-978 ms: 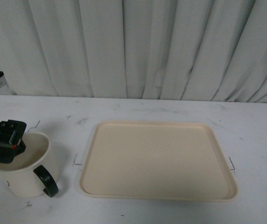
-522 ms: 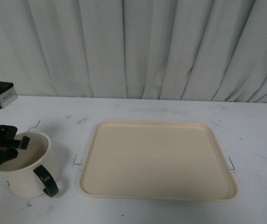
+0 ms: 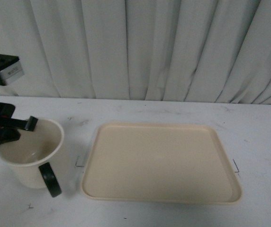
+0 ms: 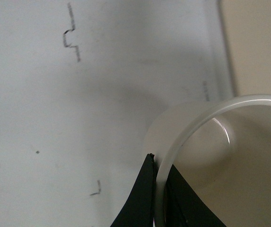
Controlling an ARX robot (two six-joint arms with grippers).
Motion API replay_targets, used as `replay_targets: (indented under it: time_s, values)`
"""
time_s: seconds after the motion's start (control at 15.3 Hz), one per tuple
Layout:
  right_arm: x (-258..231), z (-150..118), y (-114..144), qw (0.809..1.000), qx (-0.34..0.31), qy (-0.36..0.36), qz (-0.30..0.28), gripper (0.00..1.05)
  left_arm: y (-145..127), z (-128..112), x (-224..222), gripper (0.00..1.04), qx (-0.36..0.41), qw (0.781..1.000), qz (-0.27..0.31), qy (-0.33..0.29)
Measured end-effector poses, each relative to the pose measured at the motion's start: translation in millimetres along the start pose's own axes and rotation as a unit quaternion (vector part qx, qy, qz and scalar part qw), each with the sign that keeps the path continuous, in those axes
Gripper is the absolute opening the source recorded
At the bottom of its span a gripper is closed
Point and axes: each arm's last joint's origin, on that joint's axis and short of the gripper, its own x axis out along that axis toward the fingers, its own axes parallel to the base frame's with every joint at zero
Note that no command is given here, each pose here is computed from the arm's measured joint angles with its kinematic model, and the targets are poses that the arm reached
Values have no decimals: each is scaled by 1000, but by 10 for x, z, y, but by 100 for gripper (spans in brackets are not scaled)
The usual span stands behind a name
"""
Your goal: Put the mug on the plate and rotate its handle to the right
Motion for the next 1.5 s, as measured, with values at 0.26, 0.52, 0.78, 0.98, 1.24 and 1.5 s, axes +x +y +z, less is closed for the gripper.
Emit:
replay_targets:
  time_s: [0.26,0.52,0.78,0.98,1.24,1.5]
  values:
    - [0,0,0,1000,0,0,0,98,-691,385,-36,3,65,995,-59,-37]
    - [0,0,0,1000,0,0,0,98,-1336,434,293,3,120,989,-87,-1]
    - [0,0,0,1000,0,0,0,98,-1747,694,494,3,139,985,-100,-3]
    - [0,0,0,1000,0,0,0,98,-1815,733,646,3,134,986,-96,19]
    - [0,0,0,1000,0,0,0,98,-1845,746,660,34,133,986,-98,21]
    - [0,0,0,1000,0,0,0,98,-1496,814,74,77,122,984,-128,-36]
